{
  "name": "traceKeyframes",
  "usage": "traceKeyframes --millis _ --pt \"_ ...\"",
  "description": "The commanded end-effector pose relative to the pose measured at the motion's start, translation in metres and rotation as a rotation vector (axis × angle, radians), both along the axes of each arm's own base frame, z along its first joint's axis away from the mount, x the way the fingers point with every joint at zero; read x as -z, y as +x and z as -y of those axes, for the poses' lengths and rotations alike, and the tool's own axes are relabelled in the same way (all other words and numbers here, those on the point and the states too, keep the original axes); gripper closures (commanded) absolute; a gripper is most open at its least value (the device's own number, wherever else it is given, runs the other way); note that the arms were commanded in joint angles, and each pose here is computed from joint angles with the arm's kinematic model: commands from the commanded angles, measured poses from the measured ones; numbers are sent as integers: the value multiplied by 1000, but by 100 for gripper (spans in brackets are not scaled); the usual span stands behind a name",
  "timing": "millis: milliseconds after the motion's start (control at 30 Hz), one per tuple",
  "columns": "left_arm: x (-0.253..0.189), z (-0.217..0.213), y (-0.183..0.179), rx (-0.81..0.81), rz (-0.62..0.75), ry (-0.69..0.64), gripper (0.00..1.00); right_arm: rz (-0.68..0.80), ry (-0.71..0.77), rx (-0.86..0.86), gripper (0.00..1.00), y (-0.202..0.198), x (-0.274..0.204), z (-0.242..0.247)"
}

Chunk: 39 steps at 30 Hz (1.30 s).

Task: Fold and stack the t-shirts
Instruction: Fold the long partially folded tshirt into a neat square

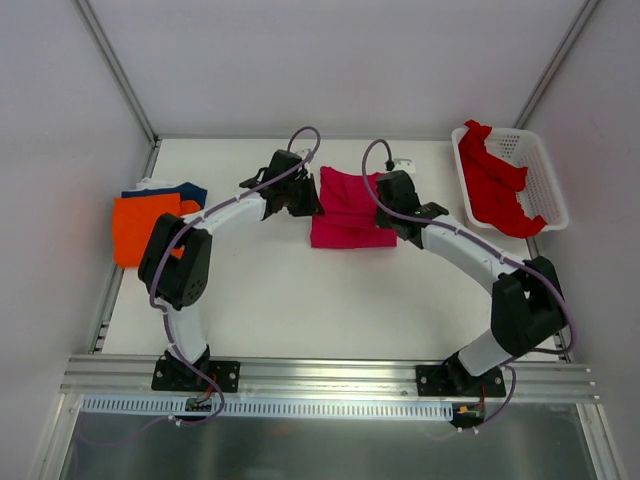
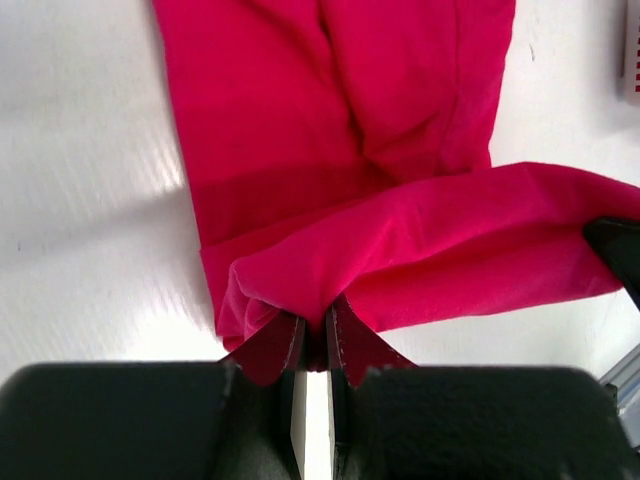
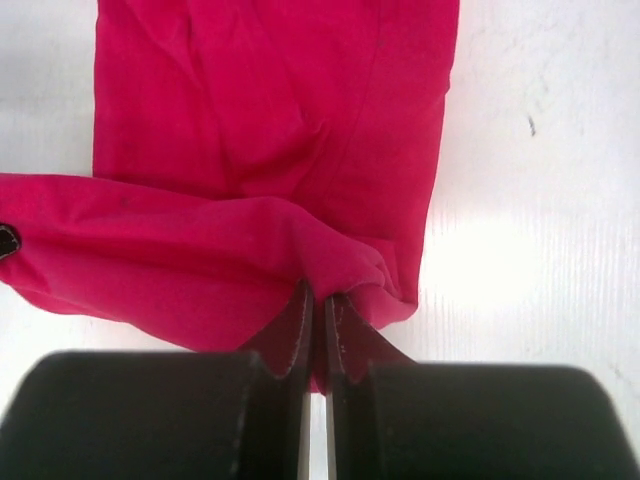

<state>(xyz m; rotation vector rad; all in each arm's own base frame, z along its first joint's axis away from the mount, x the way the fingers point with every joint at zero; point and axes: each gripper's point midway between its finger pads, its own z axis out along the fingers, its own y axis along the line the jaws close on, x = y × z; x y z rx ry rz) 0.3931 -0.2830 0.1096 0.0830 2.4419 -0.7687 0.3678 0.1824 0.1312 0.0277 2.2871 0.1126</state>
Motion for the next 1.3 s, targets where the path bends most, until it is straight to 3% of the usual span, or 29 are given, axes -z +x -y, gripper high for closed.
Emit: traceKeyframes --millis 0,367,767,800,833,867,900,933,967,1000,1133,1267 --pt "-27 7 28 48 50 -21 100 42 -2 -19 100 28 -23 0" --pt "-25 7 85 46 32 -61 100 46 32 19 100 86 -33 19" --pt "12 17 127 52 -1 -89 99 -29 36 40 100 134 12 27" --pt "20 18 128 51 -8 -81 92 -34 37 41 99 137 16 27" --pt "24 15 131 38 -11 -70 56 -52 35 44 99 139 28 28" --pt "26 15 134 30 -5 -63 35 -41 40 44 94 144 30 27" --pt "32 14 136 21 -9 -50 6 -34 43 43 62 148 32 27" --pt "35 9 140 -2 3 -27 1 -22 49 46 31 152 33 28" --pt "31 7 145 -17 22 -15 1 -11 47 53 17 158 36 28" --pt "24 4 150 -33 45 -5 1 17 46 60 11 167 27 30" --pt "-41 -7 166 -95 197 20 1 164 -1 95 7 189 -25 44" --pt "-122 -16 148 -115 324 -6 1 331 4 76 6 168 -118 54"
